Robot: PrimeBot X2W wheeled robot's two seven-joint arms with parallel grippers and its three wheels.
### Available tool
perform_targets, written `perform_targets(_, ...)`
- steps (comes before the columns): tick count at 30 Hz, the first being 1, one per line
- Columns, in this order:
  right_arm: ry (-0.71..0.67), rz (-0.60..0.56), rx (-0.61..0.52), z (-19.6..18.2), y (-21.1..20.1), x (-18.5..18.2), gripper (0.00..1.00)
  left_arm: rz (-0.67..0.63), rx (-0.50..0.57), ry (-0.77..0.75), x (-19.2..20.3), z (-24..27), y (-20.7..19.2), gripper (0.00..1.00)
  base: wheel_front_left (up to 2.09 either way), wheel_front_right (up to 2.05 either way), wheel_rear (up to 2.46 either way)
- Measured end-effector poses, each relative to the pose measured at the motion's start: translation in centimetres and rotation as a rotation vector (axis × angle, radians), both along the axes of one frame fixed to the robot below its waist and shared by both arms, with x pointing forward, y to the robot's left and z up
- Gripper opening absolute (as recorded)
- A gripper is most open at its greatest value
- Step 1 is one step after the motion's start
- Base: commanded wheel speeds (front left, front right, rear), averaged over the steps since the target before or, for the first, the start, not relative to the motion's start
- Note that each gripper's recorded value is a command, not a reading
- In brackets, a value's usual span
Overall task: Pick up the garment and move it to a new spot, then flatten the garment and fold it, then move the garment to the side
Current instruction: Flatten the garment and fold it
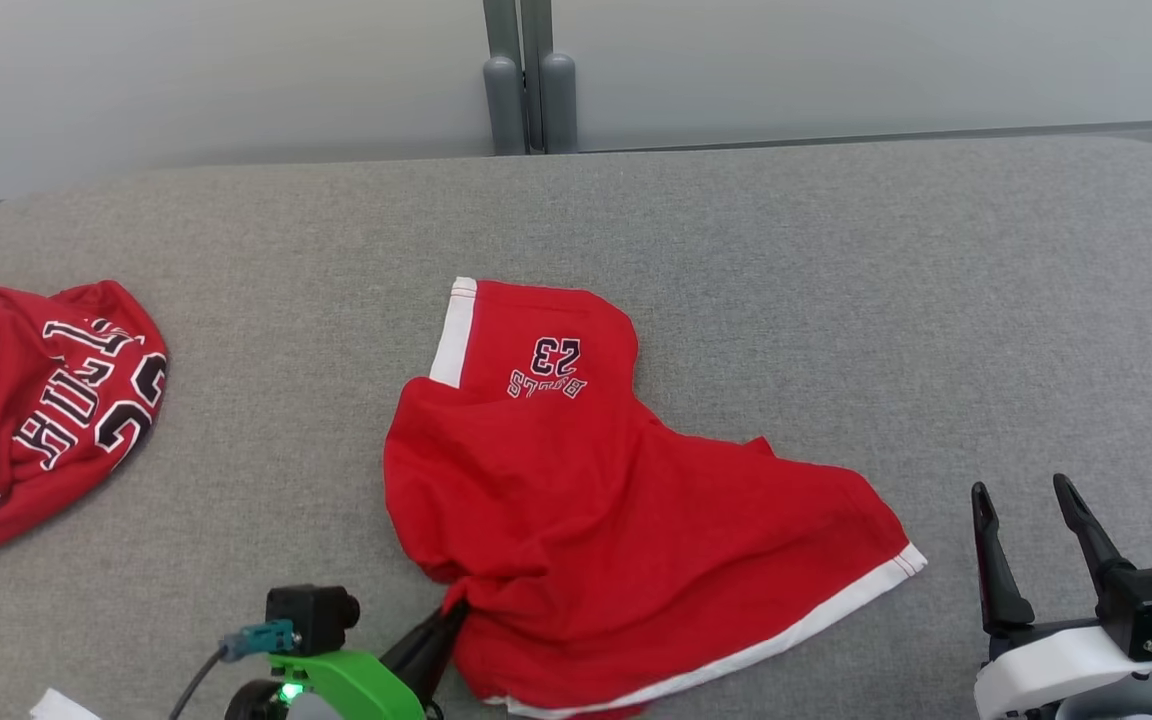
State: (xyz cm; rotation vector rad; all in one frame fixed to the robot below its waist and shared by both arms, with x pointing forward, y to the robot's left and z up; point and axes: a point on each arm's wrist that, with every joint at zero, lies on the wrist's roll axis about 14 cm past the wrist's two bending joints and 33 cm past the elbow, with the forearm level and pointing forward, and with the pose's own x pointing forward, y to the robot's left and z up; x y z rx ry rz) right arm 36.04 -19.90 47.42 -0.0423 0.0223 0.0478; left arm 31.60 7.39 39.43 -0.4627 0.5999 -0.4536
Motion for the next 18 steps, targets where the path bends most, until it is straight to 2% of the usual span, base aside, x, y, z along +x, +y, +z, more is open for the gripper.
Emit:
perform_targets(6, 0.008, 0.005, -0.003, -0.3, 0.1, 0.4, 1.0, 0.048, 0.053, -0.019, 2.9, -0.4, 1.3, 0.0, 0.0, 0.0, 0.0)
perform_targets(10, 0.008, 0.001, -0.004, -0.3, -0.1, 0.5, 1.0, 0.013, 0.096, 0.01, 2.8, -1.9, 1.0, 0.0, 0.0, 0.0, 0.0)
perform_targets(11, 0.007, -0.003, -0.004, -0.3, -0.2, 0.4, 1.0, 0.005, 0.097, 0.017, 2.5, -2.3, 0.7, 0.18, 0.0, 0.0, 0.0)
perform_targets(12, 0.007, -0.008, -0.004, -0.2, -0.3, 0.4, 1.0, 0.004, 0.093, 0.014, 2.5, -2.4, 0.4, 0.67, 0.0, 0.0, 0.0)
perform_targets(13, 0.006, -0.013, -0.004, -0.2, -0.5, 0.3, 1.0, 0.01, 0.092, 0.009, 2.4, -2.4, 0.4, 1.0, 0.0, 0.0, 0.0)
perform_targets(18, 0.002, -0.023, -0.001, 0.0, -0.7, -0.4, 1.0, 0.078, 0.093, -0.072, 2.5, -1.8, 1.2, 1.0, 0.0, 0.0, 0.0)
